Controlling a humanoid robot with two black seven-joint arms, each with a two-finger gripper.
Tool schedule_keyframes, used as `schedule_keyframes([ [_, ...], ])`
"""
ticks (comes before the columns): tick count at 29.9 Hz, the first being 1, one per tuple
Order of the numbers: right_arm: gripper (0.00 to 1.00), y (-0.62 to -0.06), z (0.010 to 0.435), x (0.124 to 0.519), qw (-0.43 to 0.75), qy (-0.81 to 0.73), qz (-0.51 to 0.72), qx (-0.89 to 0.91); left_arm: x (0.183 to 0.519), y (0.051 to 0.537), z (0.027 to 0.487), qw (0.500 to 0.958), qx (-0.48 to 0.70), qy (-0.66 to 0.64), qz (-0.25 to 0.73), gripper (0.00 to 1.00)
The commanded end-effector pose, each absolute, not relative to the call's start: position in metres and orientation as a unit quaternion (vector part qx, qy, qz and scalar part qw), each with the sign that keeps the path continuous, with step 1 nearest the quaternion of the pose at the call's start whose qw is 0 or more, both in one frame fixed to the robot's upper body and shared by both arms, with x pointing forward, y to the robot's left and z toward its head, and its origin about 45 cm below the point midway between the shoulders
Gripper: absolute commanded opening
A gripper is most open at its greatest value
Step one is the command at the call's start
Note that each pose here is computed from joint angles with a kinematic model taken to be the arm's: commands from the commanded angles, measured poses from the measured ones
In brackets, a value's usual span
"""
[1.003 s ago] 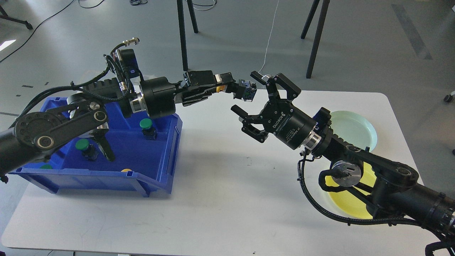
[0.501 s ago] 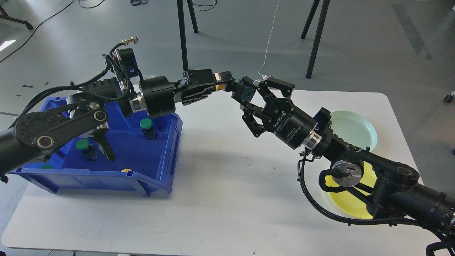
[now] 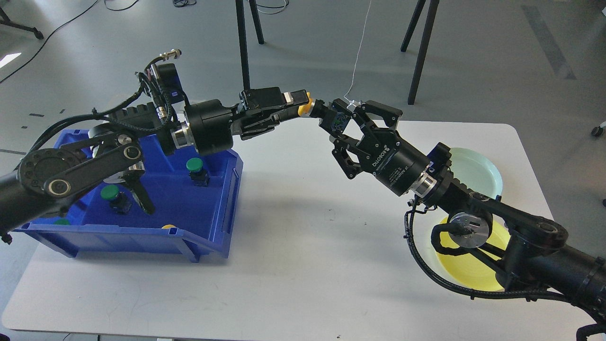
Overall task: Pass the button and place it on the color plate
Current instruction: 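Grasp the yellow button from the left gripper with the right gripper, then carry the yellow button with the right gripper onto the yellow plate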
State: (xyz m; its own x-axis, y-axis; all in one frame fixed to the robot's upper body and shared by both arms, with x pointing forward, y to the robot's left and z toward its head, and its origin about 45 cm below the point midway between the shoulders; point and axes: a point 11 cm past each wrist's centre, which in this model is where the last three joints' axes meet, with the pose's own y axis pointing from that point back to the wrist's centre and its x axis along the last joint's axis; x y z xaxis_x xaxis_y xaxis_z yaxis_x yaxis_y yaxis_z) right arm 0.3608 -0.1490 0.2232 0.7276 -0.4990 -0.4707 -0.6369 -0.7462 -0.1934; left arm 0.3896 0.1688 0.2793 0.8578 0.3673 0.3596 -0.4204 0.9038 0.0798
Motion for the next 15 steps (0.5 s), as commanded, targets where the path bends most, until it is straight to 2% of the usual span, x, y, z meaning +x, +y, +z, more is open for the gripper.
schedule_keyframes([
  [1,0.01,-0.168,0.223,0.356,0.161,0.323,0.192,-0.913,0.393,0.173,0.279,0.960,0.075,-0.162,0.216,0.70],
  [6,0.01,-0.246,0.225,0.336,0.105,0.387,0.163,-0.901,0.395,0.174,0.280,0.960,0.071,-0.158,0.221,0.74],
  [11,0.01,-0.341,0.237,0.281,-0.020,0.466,0.129,-0.875,0.395,0.174,0.280,0.960,0.071,-0.157,0.221,0.76],
  [15,0.01,-0.398,0.218,0.240,-0.120,0.536,0.132,-0.825,0.395,0.174,0.280,0.960,0.069,-0.156,0.222,0.78],
])
